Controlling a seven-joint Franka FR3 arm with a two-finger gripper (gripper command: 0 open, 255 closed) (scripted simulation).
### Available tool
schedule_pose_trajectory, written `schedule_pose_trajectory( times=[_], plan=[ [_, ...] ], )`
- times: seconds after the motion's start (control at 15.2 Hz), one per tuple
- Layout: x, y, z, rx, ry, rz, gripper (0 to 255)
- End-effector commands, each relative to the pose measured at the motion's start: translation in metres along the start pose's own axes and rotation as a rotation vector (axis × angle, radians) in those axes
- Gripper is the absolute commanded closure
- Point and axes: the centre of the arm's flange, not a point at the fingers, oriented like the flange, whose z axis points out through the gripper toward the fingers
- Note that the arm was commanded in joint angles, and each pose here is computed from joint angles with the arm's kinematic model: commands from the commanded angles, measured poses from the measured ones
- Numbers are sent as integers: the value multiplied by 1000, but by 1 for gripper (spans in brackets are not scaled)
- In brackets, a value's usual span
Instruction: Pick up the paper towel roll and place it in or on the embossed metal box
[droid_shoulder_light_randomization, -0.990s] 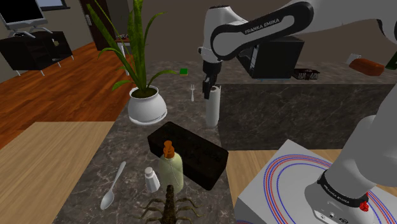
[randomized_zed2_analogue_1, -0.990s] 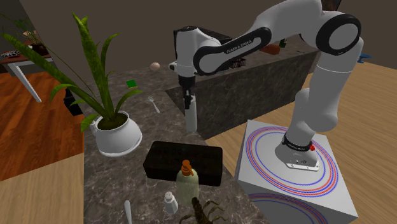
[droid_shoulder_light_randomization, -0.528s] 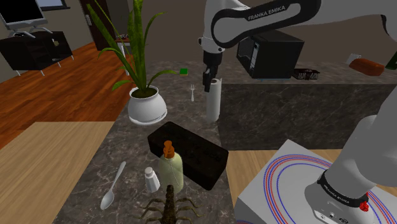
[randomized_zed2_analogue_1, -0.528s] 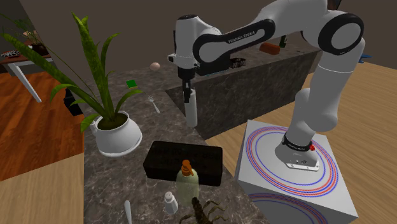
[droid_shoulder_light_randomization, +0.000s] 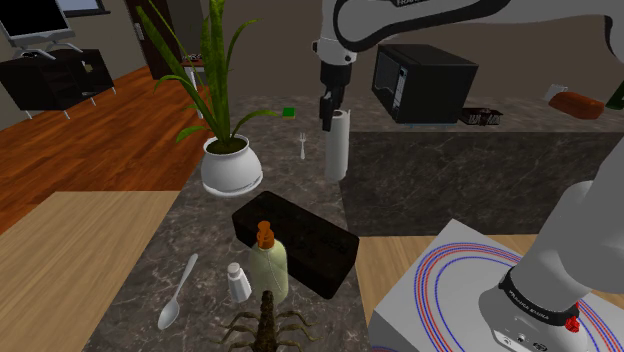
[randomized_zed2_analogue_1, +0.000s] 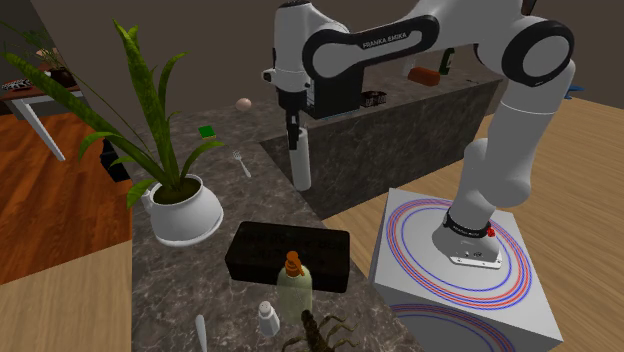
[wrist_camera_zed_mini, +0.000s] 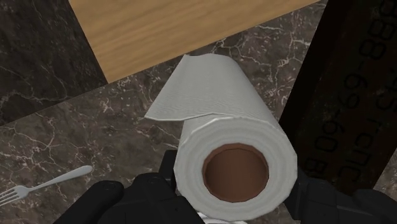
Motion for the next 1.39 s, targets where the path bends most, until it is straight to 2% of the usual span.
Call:
schedule_pose_trajectory(
  times=[0.0,0.33,1.32],
  plan=[
    [0,-1,-12,0,0,0,255],
    [2,0,-35,0,0,0,255],
    [17,-183,-125,0,0,0,255]
  ],
)
